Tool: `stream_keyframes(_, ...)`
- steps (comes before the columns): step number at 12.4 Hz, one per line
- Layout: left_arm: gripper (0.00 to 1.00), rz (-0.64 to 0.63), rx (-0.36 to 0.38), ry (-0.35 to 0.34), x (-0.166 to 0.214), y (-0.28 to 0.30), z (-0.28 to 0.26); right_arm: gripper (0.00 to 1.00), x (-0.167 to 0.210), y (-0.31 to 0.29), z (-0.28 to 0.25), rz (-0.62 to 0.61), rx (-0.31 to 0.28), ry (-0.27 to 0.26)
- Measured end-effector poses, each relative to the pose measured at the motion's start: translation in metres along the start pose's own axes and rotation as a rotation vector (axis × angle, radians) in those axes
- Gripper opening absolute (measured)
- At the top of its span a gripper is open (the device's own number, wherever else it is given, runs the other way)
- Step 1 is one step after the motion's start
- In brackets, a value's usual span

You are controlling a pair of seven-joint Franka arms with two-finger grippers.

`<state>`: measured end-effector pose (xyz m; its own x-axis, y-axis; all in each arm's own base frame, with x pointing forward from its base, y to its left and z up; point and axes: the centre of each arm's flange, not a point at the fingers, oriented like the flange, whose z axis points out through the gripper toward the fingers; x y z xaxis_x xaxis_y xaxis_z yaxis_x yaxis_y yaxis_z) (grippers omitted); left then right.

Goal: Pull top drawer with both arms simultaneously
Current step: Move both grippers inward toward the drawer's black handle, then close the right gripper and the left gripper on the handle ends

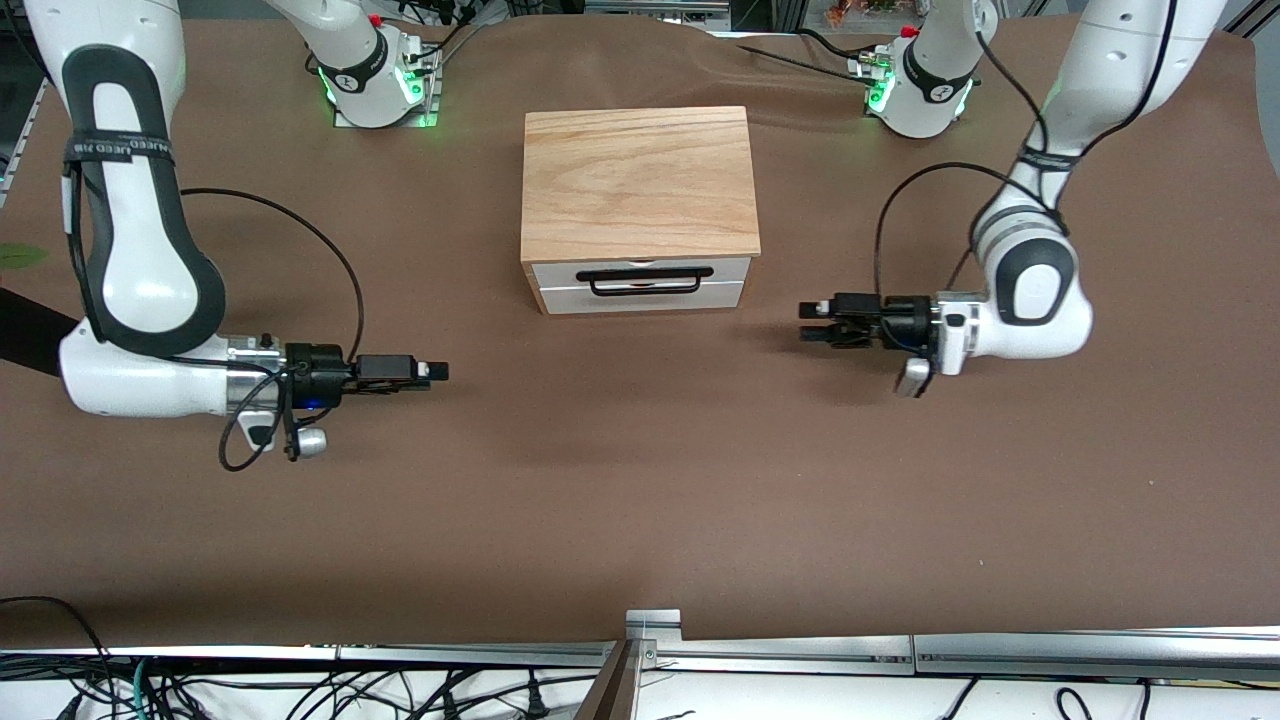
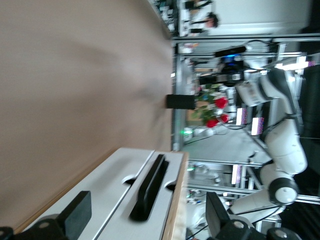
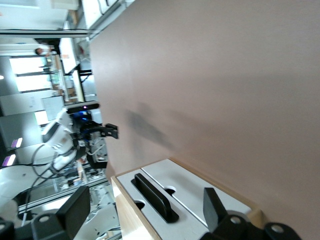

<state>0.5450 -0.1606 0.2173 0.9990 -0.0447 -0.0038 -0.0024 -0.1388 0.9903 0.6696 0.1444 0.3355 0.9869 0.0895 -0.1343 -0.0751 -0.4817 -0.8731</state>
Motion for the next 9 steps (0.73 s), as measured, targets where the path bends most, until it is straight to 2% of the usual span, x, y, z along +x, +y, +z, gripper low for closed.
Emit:
stream_keyframes(2,1.0,0.031,-0.108,0.054,-0.017,-0.019,0.05,1.0,0.003,0.006,0.016,-0.009,0.078,0.007)
stream_keyframes(3,1.0,0.035,-0.132,0.057,-0.029,-0.028,0.07,1.0,0.003,0.003,0.026,-0.012,0.116,0.009)
stream_keyframes(6,0.97,0.06,-0.146,0.05,-0.058,-0.046,0.088,1.0,0.002,0.006,0.064,-0.064,0.215,0.013)
stream_keyframes(9,0.93,0.081,-0.156,0.052,-0.085,-0.056,0.101,1.0,-0.001,0.021,0.091,-0.091,0.243,0.001)
